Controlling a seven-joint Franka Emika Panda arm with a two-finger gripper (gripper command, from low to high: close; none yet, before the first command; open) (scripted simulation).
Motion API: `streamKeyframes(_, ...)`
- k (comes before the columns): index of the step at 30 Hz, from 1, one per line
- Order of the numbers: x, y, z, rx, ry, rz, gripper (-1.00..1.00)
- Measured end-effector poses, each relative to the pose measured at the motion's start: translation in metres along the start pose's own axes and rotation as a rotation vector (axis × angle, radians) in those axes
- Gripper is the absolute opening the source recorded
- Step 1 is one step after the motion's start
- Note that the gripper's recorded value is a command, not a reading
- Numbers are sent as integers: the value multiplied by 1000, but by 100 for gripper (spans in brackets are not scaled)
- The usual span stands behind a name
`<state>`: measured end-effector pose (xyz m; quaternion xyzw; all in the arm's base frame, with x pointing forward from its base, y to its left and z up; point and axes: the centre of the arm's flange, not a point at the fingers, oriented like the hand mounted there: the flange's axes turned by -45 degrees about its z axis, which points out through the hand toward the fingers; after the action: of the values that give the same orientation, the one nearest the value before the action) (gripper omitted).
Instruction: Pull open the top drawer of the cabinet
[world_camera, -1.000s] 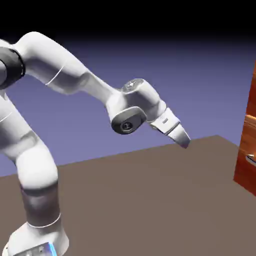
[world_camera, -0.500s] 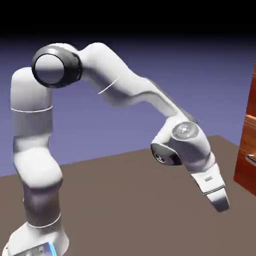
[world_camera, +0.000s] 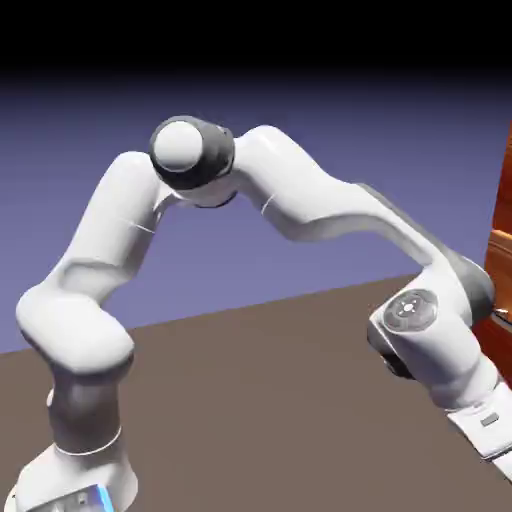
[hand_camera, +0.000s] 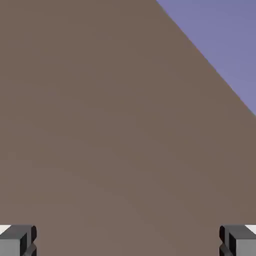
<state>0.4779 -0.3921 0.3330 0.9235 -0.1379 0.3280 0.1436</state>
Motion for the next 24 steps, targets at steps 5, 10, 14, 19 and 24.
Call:
streamKeyframes(5, 47, 12, -14, -105, 141, -163, 0)
streamKeyframes(10, 108, -3, -37, -201, 305, -381, 0)
streamKeyframes(14, 161, -40, -58, -267, 449, -591, 0)
streamKeyframes(19, 223, -120, -84, -328, 644, -887, 0)
streamKeyframes(24, 266, -237, -107, -359, 855, -1209, 0)
